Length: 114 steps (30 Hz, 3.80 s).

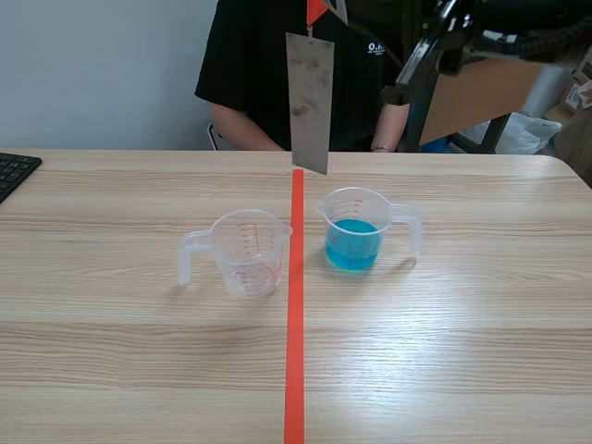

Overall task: Do the redox reaction experiment.
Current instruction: 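Put the plate into the left beaker, then return to the home posture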

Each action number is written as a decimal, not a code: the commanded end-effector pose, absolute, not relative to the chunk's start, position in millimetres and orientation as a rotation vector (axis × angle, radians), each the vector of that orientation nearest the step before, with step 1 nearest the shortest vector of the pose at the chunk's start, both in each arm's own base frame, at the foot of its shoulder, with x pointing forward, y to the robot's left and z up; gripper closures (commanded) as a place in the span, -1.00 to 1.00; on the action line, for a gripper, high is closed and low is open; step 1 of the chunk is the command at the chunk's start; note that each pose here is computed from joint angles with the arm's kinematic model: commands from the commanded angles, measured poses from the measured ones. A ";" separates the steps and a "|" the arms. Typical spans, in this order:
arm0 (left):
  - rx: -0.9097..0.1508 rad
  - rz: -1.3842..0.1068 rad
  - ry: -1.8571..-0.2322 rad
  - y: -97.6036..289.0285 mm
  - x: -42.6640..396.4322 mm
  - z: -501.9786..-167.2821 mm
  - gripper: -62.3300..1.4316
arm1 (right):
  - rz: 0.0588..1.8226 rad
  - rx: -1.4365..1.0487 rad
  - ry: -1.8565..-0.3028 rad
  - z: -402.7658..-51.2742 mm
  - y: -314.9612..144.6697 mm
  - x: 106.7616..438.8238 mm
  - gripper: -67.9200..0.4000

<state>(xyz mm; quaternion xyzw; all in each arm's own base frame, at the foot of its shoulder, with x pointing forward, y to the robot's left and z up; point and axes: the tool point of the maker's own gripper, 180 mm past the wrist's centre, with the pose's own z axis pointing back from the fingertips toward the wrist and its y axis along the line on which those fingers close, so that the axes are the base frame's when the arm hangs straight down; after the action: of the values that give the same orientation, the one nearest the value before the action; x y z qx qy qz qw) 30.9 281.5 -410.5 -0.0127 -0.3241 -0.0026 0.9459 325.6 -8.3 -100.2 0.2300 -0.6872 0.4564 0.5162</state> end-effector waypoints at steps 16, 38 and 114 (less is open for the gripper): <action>-0.040 -0.010 -0.678 277.7 34.9 -408.6 0.80 | 1.190 0.667 -1.621 -108.9 54.5 304.3 0.94; -0.043 -0.005 -0.647 275.9 29.3 -412.7 0.55 | 1.167 0.681 -1.555 -129.0 61.8 317.8 0.94; -0.044 -0.110 -0.689 268.5 42.0 -407.7 -1.00 | 1.085 1.022 -1.420 -189.8 97.3 300.6 -1.00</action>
<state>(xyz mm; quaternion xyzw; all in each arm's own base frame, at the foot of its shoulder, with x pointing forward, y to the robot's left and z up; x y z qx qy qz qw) 33.6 274.4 -411.4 -0.0129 -0.3232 -0.0545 0.9447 291.5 105.9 -208.1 0.4326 -0.5728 0.4525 0.5291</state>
